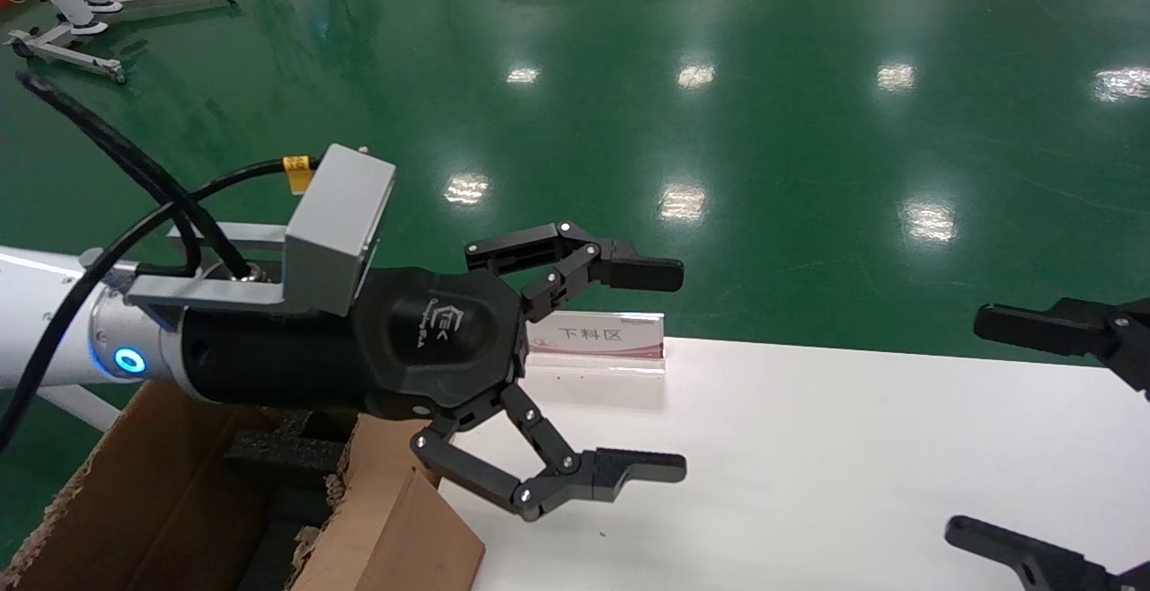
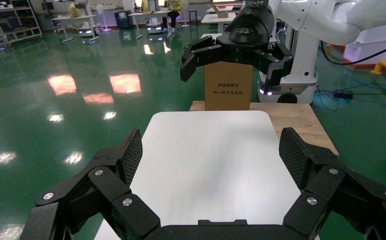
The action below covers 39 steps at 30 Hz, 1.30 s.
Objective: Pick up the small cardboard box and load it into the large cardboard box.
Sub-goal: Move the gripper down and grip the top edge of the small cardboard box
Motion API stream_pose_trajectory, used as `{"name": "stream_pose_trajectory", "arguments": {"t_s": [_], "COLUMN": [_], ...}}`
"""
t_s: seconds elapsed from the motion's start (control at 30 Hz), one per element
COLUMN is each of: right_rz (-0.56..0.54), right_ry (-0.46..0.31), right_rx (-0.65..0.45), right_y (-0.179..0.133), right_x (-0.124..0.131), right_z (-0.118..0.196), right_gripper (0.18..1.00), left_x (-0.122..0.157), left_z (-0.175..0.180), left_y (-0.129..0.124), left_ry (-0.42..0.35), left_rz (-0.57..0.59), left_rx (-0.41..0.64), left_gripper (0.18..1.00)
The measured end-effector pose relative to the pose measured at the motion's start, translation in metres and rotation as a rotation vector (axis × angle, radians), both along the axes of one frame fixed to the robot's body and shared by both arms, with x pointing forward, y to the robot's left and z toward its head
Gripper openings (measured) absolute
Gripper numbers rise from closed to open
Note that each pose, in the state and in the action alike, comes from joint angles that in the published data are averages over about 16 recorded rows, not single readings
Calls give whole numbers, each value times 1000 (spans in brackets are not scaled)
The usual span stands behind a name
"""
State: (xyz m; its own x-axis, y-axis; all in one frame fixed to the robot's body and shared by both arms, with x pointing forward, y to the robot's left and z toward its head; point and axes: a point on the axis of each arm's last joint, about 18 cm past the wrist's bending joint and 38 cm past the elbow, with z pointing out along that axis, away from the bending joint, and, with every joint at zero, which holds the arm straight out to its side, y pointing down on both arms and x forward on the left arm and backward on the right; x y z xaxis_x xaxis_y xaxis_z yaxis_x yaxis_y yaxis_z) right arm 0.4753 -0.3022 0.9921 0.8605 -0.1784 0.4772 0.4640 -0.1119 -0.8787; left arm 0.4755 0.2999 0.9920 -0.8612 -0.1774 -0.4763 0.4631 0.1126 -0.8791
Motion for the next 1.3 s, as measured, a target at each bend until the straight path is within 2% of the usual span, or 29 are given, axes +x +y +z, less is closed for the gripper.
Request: {"name": "stream_pose_trajectory", "arguments": {"t_s": [1.3], "right_rz": [0], "right_ry": [0], "right_rx": [0], "right_y": [0], "right_x": [0], "right_z": [0], "right_gripper": [995], "left_x": [0], "left_z": [0], "left_y": [0], "left_ry": [-1], "left_rz": [0], "left_rx": [0], "left_gripper": [996]}}
